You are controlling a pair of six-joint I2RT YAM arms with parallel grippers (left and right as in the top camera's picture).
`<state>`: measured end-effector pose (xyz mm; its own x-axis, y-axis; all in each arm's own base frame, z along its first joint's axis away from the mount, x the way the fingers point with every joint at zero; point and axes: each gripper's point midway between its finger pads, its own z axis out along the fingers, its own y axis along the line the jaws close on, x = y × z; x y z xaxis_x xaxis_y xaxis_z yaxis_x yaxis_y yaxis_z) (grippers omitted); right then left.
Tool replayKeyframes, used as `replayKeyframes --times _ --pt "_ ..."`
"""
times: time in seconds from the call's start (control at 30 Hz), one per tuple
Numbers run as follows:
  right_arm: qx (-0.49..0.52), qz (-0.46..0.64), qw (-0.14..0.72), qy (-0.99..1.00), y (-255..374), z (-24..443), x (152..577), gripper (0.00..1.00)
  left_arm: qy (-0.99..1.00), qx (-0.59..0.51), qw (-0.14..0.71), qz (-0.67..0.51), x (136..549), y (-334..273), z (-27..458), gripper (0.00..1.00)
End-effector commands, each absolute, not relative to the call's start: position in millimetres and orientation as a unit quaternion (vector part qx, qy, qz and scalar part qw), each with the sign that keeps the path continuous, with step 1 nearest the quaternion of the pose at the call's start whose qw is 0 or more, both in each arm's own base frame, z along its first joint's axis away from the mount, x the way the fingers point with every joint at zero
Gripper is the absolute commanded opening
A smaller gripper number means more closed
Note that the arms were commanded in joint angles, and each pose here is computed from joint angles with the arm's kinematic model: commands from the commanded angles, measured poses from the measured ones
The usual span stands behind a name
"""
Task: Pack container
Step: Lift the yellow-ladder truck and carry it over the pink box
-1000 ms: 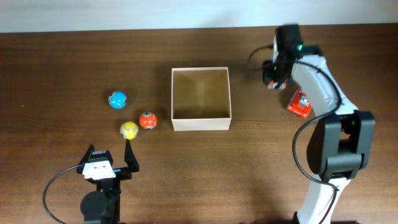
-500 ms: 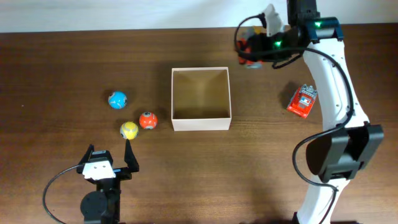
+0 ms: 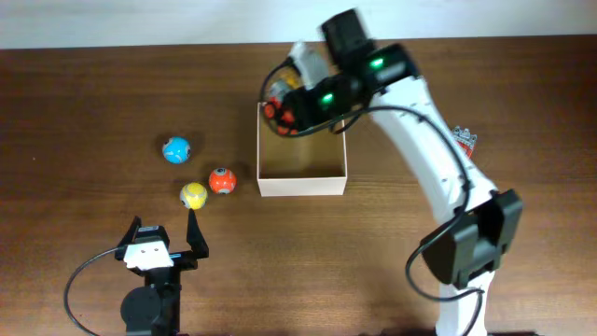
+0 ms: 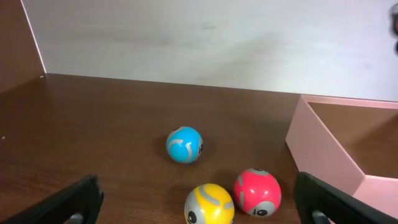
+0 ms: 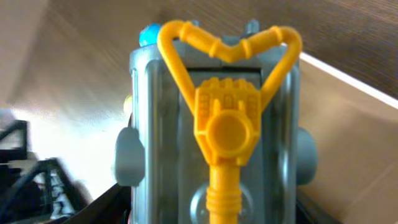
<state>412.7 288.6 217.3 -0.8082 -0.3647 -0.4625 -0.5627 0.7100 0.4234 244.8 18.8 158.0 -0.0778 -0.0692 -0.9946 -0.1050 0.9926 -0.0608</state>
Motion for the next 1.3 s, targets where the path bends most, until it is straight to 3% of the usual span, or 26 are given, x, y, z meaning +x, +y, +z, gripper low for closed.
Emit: replayKeyframes --times 0.0,0.23,0.6,1.27 --pt "-0.219 0.185 0.216 0.933 291.3 215.6 421.7 0.57 0.734 -0.051 0.677 0.015 244.7 17.5 157.7 0.99" --pt "-0.127 0.083 0.228 0.962 301.2 182.0 424.5 0.57 0.733 -0.051 0.678 0.015 244.7 17.5 157.8 0.99" --pt "-0.058 0.062 0.198 0.976 311.6 115.3 440.1 0.57 0.734 -0.051 0.677 0.015 244.7 17.5 157.7 0.99" --pt "-0.042 0.033 0.249 0.967 309.7 104.8 467.9 0.57 0.734 -0.051 0.677 0.015 244.7 17.5 157.7 0.99"
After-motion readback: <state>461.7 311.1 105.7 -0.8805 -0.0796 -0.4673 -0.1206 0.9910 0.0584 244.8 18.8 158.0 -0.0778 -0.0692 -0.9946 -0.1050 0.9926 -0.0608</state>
